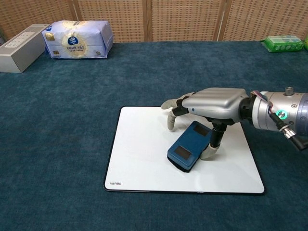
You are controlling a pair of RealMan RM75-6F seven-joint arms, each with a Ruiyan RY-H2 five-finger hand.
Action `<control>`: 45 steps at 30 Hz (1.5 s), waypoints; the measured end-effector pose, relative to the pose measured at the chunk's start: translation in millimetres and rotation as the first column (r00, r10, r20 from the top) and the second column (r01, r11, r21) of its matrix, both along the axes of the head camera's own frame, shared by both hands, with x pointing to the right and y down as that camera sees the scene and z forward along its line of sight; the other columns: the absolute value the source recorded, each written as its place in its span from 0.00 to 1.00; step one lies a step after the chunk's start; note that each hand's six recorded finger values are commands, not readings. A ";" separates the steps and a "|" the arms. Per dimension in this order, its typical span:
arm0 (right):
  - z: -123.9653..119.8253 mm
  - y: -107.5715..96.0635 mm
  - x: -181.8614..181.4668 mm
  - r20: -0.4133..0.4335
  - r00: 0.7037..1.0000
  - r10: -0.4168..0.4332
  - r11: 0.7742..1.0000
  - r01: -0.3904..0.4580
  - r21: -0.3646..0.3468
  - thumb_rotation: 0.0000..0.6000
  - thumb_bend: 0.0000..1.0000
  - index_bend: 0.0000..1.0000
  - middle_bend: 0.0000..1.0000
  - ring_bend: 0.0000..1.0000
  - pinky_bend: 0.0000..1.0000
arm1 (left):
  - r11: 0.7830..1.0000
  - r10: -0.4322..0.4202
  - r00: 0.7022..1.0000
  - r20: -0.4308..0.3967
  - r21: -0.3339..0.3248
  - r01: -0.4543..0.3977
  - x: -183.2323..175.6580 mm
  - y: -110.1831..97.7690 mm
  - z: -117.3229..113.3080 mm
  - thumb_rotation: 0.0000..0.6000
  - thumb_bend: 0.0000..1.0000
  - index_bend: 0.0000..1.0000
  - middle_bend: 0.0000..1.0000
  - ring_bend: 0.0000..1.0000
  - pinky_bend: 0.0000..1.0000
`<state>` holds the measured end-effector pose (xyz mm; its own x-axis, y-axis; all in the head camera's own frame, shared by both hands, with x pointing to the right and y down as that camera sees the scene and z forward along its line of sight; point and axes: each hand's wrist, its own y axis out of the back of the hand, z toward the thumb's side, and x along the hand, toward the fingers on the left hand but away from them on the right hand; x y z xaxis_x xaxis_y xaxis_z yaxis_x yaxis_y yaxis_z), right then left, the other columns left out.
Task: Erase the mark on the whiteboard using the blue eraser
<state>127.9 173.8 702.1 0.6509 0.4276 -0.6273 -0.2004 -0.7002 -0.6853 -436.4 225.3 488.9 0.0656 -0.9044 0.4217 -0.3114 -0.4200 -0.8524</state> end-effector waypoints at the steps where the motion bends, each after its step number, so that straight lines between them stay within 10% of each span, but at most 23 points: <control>1: 0.4 -0.3 -0.2 -0.001 1.000 0.000 1.000 0.000 0.000 1.00 0.00 0.25 0.00 0.00 0.00 | 1.000 0.000 1.000 0.000 -0.001 0.000 0.0 0.0 0.3 1.00 0.50 0.29 0.27 0.19 0.00; 45: -12.3 -4.7 9.2 -0.044 0.997 -0.055 0.998 0.057 0.036 1.00 0.00 0.37 0.01 0.00 0.00 | 1.000 -0.007 1.000 -0.002 -0.014 0.007 -2.5 0.7 7.9 1.00 0.49 0.29 0.27 0.19 0.00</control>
<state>137.1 169.1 689.8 0.6472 0.4146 -0.6398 -0.2687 -0.6613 -0.7004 -438.9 226.0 496.9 0.0603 -0.8988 0.4342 -0.3166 -0.4298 -0.8456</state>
